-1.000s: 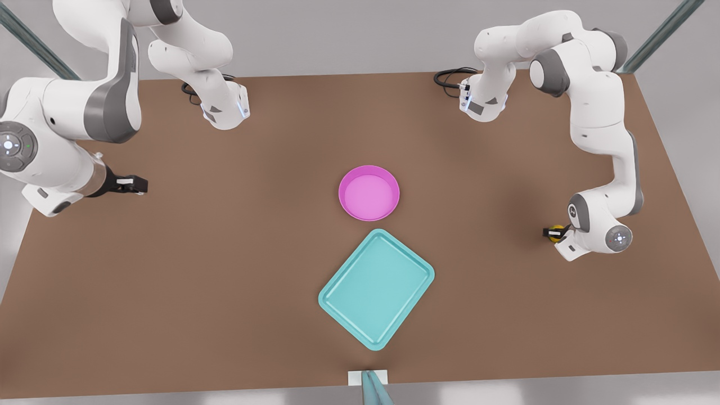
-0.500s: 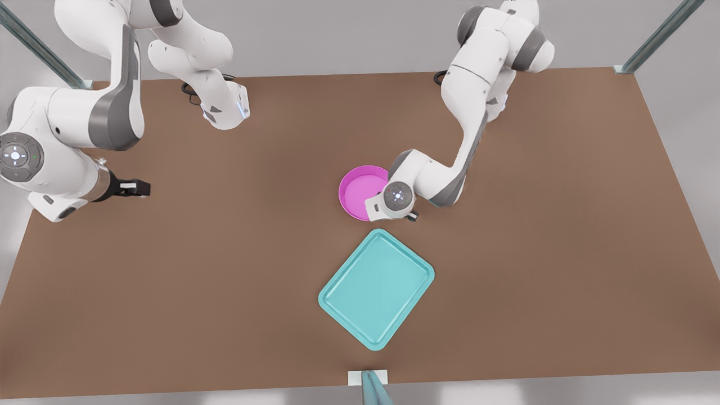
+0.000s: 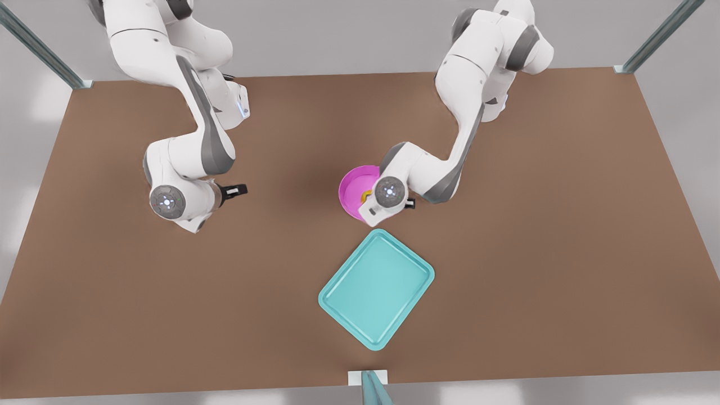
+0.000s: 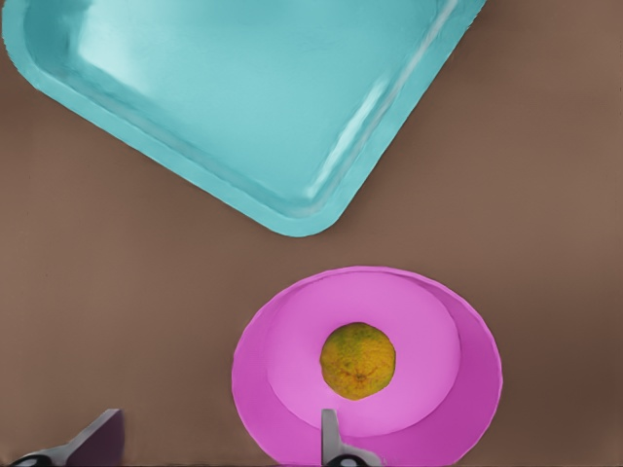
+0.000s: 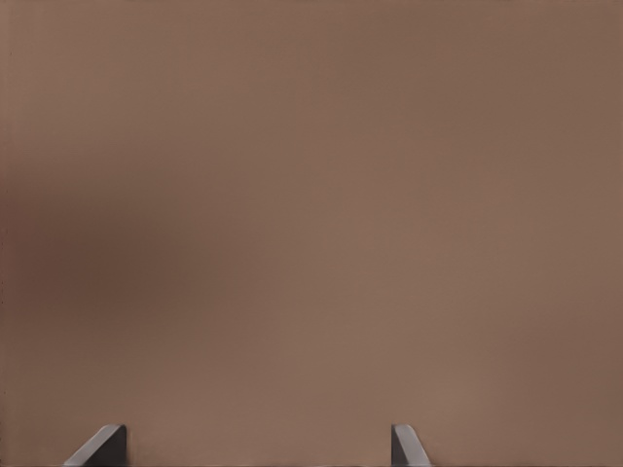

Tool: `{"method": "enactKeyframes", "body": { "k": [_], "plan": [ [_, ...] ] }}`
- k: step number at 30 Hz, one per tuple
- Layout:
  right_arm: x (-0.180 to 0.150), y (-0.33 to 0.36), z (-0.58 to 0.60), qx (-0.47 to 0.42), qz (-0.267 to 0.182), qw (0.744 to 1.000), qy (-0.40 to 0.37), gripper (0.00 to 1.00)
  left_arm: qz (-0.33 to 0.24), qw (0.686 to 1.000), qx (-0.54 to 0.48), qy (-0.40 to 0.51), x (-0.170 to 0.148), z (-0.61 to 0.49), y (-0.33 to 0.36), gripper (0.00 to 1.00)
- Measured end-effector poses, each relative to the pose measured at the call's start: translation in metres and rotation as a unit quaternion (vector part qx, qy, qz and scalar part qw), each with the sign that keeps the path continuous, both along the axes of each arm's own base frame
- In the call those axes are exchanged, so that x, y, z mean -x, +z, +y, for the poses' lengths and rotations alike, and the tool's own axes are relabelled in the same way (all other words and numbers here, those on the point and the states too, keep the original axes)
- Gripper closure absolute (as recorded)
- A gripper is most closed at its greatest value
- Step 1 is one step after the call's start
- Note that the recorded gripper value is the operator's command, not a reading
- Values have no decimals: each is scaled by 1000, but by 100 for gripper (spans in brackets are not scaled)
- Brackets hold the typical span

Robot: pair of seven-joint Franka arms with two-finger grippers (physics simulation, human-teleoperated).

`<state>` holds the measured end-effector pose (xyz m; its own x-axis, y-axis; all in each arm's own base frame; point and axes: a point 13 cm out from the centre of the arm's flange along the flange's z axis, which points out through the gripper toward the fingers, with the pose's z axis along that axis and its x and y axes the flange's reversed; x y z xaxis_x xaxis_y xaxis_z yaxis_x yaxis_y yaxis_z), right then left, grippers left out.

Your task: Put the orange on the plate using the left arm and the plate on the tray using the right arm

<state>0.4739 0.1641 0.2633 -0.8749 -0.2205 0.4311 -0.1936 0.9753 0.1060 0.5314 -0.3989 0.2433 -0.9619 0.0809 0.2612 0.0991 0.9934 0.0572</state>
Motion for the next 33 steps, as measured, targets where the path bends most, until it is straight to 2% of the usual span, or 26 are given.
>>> {"method": "enactKeyframes", "body": {
  "k": [1,2,4,6,8,10,14,18,24,33],
  "plan": [
    [10,-24,32,-7,-4,1000,9,0,-29,999,-9,40,-41,49,50,0],
    [18,-46,66,-12,-11,1000,17,0,-51,996,-19,77,-67,99,95,0],
    [34,-80,127,-20,-32,999,25,0,-72,987,-39,138,-86,188,158,0],
    [47,-110,161,-28,-55,998,3,0,-53,984,-8,169,-82,251,193,0],
    [65,-140,186,-42,-73,996,-36,0,-30,988,34,145,-51,280,215,0],
    [70,-154,200,-56,-98,990,-84,0,-44,991,21,123,-33,294,227,0],
    [56,-160,223,-83,-130,972,-178,0,-69,993,2,97,-34,303,242,0],
    [44,-170,238,-96,-139,958,-232,0,-75,994,-9,84,-37,312,243,0],
    [39,-180,246,-99,-146,949,-262,0,-79,994,-12,68,-38,315,244,0],
    [57,-191,276,-113,-140,954,-238,0,-78,995,-12,53,-37,318,244,0]
  ]
}}
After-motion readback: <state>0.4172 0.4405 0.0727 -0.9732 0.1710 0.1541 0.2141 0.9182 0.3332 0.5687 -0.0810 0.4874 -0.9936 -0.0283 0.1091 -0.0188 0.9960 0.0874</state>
